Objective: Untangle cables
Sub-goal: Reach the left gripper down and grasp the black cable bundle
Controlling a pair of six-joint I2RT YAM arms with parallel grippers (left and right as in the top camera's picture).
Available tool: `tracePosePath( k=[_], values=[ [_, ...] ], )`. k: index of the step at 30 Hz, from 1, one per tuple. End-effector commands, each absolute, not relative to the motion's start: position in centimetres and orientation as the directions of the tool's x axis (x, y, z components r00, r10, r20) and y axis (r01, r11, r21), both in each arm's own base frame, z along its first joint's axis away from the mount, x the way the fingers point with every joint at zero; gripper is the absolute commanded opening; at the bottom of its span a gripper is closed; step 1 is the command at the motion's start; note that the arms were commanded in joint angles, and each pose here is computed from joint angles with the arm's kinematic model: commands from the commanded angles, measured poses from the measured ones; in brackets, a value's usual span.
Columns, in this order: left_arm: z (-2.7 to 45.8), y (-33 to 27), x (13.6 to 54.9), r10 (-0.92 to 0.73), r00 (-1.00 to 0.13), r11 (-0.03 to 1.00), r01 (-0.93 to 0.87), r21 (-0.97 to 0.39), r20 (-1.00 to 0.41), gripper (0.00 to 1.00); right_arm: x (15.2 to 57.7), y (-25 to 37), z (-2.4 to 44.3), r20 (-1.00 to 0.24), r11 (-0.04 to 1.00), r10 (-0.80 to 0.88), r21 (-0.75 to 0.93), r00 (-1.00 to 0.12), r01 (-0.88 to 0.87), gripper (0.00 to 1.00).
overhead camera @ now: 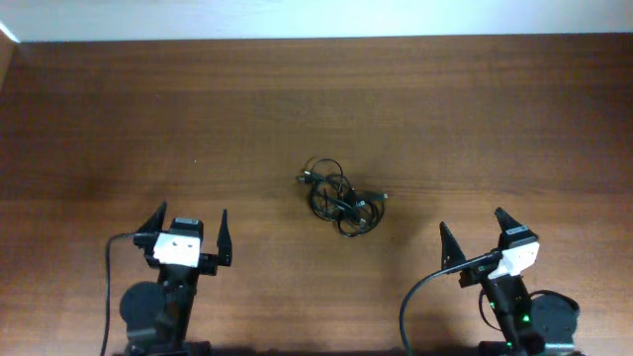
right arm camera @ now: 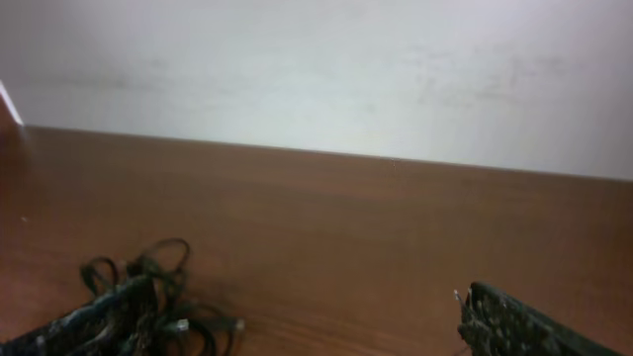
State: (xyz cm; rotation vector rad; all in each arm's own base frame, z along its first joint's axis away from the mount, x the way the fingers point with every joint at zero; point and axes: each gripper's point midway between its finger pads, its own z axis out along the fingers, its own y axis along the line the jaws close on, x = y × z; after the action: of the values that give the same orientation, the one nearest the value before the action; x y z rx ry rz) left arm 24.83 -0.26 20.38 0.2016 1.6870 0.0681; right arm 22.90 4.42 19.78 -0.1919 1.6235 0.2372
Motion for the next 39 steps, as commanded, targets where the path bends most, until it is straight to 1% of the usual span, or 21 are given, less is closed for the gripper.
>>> tracePosePath(
  k=[1, 4, 7, 9, 12, 13, 14, 17, 18, 22, 25, 26, 28, 29, 30, 32, 33, 35, 39],
  values=[
    [22.6, -1.8, 25.2, 0.157, -0.141, 0.974, 0.187, 0.129, -0.978, 0.99, 21.8, 4.9, 23.4, -1.000, 0.956, 0.015, 0.018, -0.014, -0.292, 0.99],
    [24.3, -2.6, 25.8, 0.147, -0.195, 0.965, 0.245, 0.097, -0.970, 0.99, 21.0, 5.1, 26.3, -1.000, 0.953, 0.014, 0.016, -0.010, -0.301, 0.99],
    [26.7, -3.5, 26.7, 0.132, -0.288, 0.950, 0.311, 0.037, -0.949, 0.99, 21.2, 5.4, 29.1, -0.997, 0.947, 0.016, 0.039, -0.076, -0.319, 0.99],
    [28.6, -3.7, 27.3, 0.125, -0.340, 0.946, 0.323, 0.009, -0.932, 0.99, 21.8, 6.0, 30.7, -0.988, 0.934, 0.018, 0.072, -0.155, -0.349, 0.99],
    [31.2, -3.5, 28.3, 0.118, -0.396, 0.947, 0.322, -0.017, -0.910, 0.99, 23.2, 6.0, 32.5, -0.958, 0.933, 0.021, 0.122, -0.286, -0.339, 0.99],
    [31.5, -3.5, 28.8, 0.114, -0.428, 0.946, 0.322, -0.033, -0.897, 0.99, 23.7, 6.0, 33.0, -0.944, 0.933, 0.022, 0.138, -0.330, -0.333, 0.99],
    [31.6, -3.4, 29.5, 0.106, -0.499, 0.945, 0.319, -0.069, -0.860, 0.99, 24.5, 5.9, 33.7, -0.915, 0.933, 0.024, 0.166, -0.402, -0.321, 0.99],
    [31.2, -4.0, 30.2, 0.089, -0.612, 0.930, 0.333, -0.154, -0.786, 0.99, 26.0, 5.9, 34.4, -0.869, 0.932, 0.027, 0.200, -0.494, -0.302, 0.99],
    [31.2, -4.3, 30.6, 0.084, -0.633, 0.919, 0.347, -0.185, -0.770, 0.99, 26.4, 5.9, 34.5, -0.861, 0.932, 0.027, 0.206, -0.508, -0.299, 0.99],
    [30.1, -6.5, 31.9, 0.063, -0.674, 0.846, 0.428, -0.320, -0.736, 0.99, 28.2, 6.2, 33.7, -0.824, 0.923, 0.029, 0.239, -0.565, -0.302, 0.99],
    [30.0, -8.2, 32.3, 0.038, -0.688, 0.770, 0.482, -0.417, -0.725, 0.99, 28.3, 7.8, 32.4, -0.779, 0.877, 0.029, 0.320, -0.626, -0.358, 0.99],
    [28.9, -8.3, 32.9, -0.036, -0.759, 0.764, 0.399, -0.508, -0.650, 0.95, 28.4, 8.2, 31.8, -0.758, 0.864, 0.030, 0.348, -0.652, -0.365, 0.99],
    [26.9, -9.6, 33.2, -0.100, -0.850, 0.737, 0.286, -0.613, -0.517, 0.79, 28.9, 9.1, 31.0, -0.727, 0.829, 0.030, 0.402, -0.686, -0.390, 0.99],
    [25.9, -10.5, 33.4, -0.103, -0.877, 0.734, 0.252, -0.631, -0.470, 0.78, 29.2, 9.2, 30.6, -0.714, 0.824, 0.030, 0.414, -0.699, -0.387, 0.99],
    [24.6, -11.2, 33.6, -0.102, -0.898, 0.759, 0.207, -0.617, -0.428, 0.75, 29.5, 9.2, 30.0, -0.698, 0.823, 0.031, 0.424, -0.715, -0.378, 0.99],
    [21.2, -11.5, 34.1, -0.151, -0.931, 0.854, 0.046, -0.517, -0.332, 0.73, 29.9, 9.2, 28.9, -0.664, 0.823, 0.032, 0.442, -0.747, -0.358, 0.99],
    [20.2, -12.2, 34.0, -0.155, -0.940, 0.873, 0.014, -0.487, -0.305, 0.72, 30.0, 9.2, 28.5, -0.649, 0.823, 0.032, 0.449, -0.760, -0.348, 0.99],
    [18.1, -13.9, 33.7, -0.176, -0.954, 0.897, -0.053, -0.439, -0.243, 0.72, 29.9, 9.2, 27.8, -0.623, 0.822, 0.033, 0.461, -0.782, -0.333, 0.99],
    [14.1, -17.6, 33.7, -0.299, -0.951, 0.873, -0.239, -0.426, -0.079, 0.71, 29.9, 9.2, 27.6, -0.617, 0.822, 0.033, 0.464, -0.787, -0.330, 0.99]
  ],
)
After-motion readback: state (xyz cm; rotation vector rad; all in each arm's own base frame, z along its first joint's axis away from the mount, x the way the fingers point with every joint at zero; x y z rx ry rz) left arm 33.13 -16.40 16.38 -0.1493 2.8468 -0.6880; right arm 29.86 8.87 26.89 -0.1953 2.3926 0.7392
